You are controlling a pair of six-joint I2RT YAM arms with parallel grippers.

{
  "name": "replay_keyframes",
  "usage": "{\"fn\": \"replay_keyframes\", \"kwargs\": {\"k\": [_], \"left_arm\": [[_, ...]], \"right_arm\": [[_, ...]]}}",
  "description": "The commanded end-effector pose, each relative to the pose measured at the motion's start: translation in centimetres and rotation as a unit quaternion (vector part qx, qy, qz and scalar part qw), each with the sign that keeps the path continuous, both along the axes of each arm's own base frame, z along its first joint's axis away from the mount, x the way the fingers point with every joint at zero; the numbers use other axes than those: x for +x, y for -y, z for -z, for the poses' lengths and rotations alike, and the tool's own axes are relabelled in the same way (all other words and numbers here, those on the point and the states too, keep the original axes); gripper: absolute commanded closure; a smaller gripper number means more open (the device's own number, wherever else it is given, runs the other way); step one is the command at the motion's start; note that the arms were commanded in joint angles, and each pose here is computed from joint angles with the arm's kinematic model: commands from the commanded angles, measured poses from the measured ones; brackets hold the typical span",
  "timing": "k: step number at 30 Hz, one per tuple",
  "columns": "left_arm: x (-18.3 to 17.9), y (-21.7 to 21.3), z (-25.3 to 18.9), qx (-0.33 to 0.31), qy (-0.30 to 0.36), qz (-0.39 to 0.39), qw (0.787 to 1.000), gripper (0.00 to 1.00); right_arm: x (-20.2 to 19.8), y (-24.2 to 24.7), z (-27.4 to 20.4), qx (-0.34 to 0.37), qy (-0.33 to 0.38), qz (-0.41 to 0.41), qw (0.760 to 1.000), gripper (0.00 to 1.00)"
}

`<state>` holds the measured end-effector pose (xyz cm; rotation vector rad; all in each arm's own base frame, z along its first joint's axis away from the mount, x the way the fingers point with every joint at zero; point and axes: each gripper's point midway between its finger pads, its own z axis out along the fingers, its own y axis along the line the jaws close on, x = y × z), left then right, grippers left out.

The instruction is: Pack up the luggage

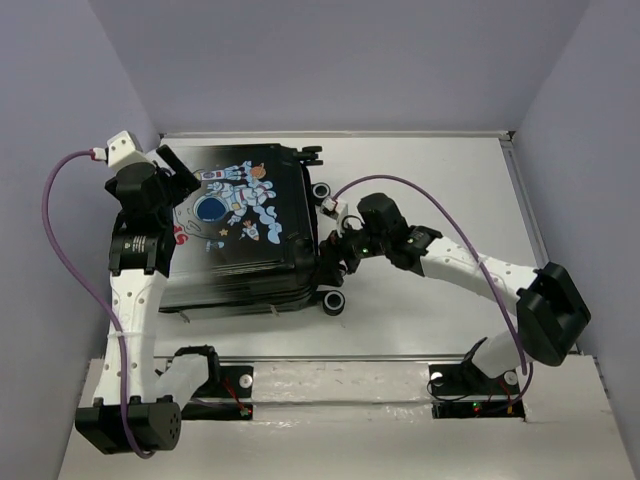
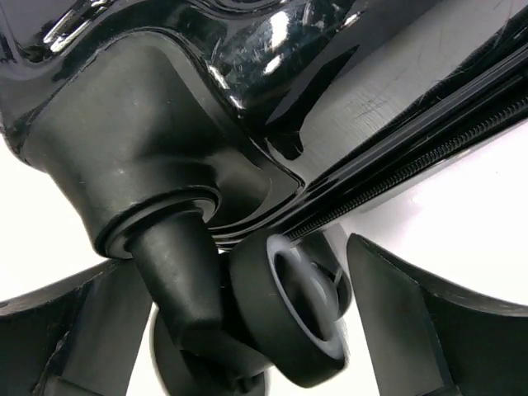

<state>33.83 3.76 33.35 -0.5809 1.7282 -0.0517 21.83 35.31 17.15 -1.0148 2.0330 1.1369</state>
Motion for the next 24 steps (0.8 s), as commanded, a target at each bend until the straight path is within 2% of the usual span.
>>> {"fn": "replay_keyframes", "kwargs": {"k": [1, 2, 3, 5, 7, 9, 11, 12, 13, 15, 17, 18, 19, 20, 21, 22, 24], "left_arm": [[-1.8, -1.6, -1.2, 0.024, 0.03, -0.041, 0.998, 0.06], [-1.9, -1.8, -1.1, 0.025, 0.028, -0.045, 0.998, 0.06], [-2.1, -1.8, -1.0, 0.025, 0.028, -0.045, 0.998, 0.06], [-2.2, -1.7, -0.9, 0.025, 0.027, -0.042, 0.998, 0.05], [-2.1, -1.5, -0.7, 0.024, 0.025, -0.037, 0.999, 0.05], [-1.8, -1.1, -0.4, 0.02, 0.021, -0.024, 0.999, 0.05], [-1.6, -0.7, -0.5, 0.019, 0.018, -0.014, 1.0, 0.05], [-1.5, -0.4, -0.5, 0.017, 0.017, -0.005, 1.0, 0.05], [-1.2, -0.2, -0.4, 0.016, 0.015, 0.002, 1.0, 0.05], [-0.9, 0.4, -0.8, 0.01, 0.019, 0.016, 1.0, 0.05], [-0.5, 0.9, -1.1, 0.005, 0.02, 0.03, 0.999, 0.05], [-0.3, 1.1, -1.1, 0.004, 0.02, 0.035, 0.999, 0.05], [0.0, 1.2, -0.9, 0.002, 0.016, 0.039, 0.999, 0.05], [0.1, 1.5, -1.0, -0.001, 0.017, 0.046, 0.999, 0.05], [0.5, 1.6, -0.8, -0.005, 0.015, 0.048, 0.999, 0.05], [0.5, 1.8, -1.1, -0.005, 0.019, 0.053, 0.998, 0.05], [1.7, 2.3, -1.1, -0.015, 0.016, 0.067, 0.998, 0.05]], "right_arm": [[2.4, -1.7, -5.5, 0.088, 0.074, 0.029, 0.993, 0.28], [2.7, -1.7, -5.6, 0.087, 0.079, 0.036, 0.992, 0.44], [2.9, -1.4, -5.9, 0.087, 0.084, 0.046, 0.992, 0.74], [4.5, -0.2, -5.8, 0.071, 0.092, 0.096, 0.989, 0.92], [5.8, 1.3, -5.9, 0.062, 0.09, 0.129, 0.986, 0.93], [9.0, 4.9, -6.9, 0.06, 0.093, 0.2, 0.974, 0.93], [10.5, 8.4, -7.2, 0.056, 0.083, 0.247, 0.964, 0.93], [11.4, 10.3, -7.2, 0.049, 0.085, 0.275, 0.956, 0.93], [13.6, 13.9, -7.3, 0.036, 0.092, 0.333, 0.938, 0.93], [14.6, 17.2, -8.1, 0.029, 0.095, 0.368, 0.925, 0.93], [16.1, 21.1, -9.0, 0.018, 0.11, 0.419, 0.901, 0.93], [16.7, 22.4, -9.2, 0.012, 0.113, 0.439, 0.891, 0.91], [17.7, 25.2, -9.3, 0.002, 0.117, 0.484, 0.867, 0.82], [18.4, 26.8, -9.7, -0.003, 0.116, 0.517, 0.848, 0.42], [18.9, 28.3, -9.8, -0.01, 0.11, 0.546, 0.83, 0.23], [19.2, 29.2, -10.2, -0.015, 0.11, 0.564, 0.818, 0.1], [19.1, 28.6, -12.4, -0.008, 0.114, 0.547, 0.829, 0.01]]}}
